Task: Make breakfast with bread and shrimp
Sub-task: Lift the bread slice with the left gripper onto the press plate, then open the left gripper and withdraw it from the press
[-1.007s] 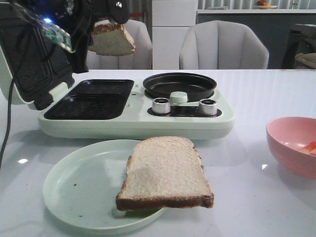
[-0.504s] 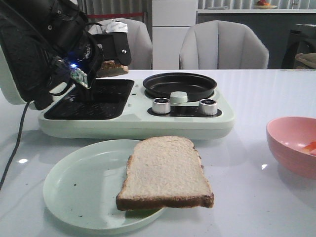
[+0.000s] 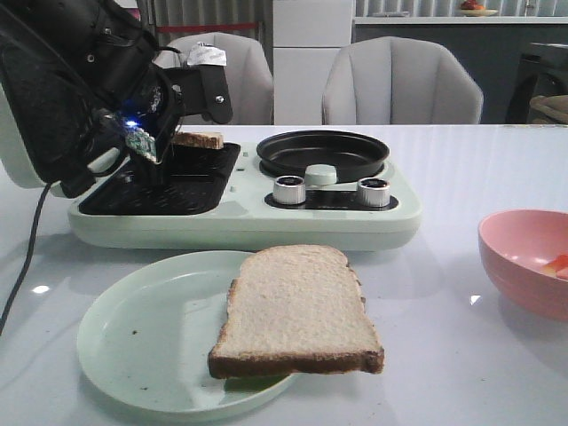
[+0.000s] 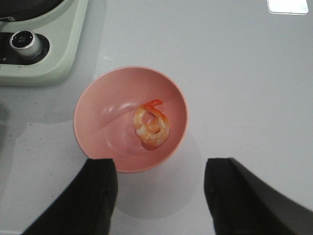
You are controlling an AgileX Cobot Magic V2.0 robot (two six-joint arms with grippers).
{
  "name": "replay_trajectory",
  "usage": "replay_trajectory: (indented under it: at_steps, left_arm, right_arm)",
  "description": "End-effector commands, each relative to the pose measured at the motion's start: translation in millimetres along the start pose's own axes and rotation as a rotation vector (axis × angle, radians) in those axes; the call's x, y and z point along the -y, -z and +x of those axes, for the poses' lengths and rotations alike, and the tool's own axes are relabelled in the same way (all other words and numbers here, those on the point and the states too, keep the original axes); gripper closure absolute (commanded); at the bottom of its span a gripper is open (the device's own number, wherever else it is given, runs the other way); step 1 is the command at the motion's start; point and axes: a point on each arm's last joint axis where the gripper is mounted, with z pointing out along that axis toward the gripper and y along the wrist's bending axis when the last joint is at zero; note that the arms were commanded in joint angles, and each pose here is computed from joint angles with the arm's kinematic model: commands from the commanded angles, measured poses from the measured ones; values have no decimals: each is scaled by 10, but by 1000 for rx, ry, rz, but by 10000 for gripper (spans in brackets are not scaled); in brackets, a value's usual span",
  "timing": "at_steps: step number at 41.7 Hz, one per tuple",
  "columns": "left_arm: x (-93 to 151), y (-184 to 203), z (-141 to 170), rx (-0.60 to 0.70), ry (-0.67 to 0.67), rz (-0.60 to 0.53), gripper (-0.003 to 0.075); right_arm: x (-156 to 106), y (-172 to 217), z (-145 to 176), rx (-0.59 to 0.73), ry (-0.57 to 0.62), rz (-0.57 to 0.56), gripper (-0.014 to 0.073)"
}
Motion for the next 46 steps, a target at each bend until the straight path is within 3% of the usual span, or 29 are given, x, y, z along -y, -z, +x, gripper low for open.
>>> replay_trajectory:
  at_steps: [1,12,21,28,34,46]
  left_arm:
    - [-415,204,-58,5,69,-120,304]
    - [-487,418,-29,1,129,-107,307]
    - [-443,732,-93,66,85,-61,307]
    - [-477,1075,-172,26,194,-62,307]
    - [-567,1515,-201,1,431,82,307]
    - [-797,2453,41,-60,658,405,307]
  right_arm:
    - [-2,50,-134,88,17,3,88]
    - [-2,50,-134,88,17,3,88]
    - [-2,50,-134,88,17,3,88]
    - [-2,50,-134,88,17,3,88]
    - [-2,50,-134,88,17,3,88]
    - [-2,50,-134,88,17,3,88]
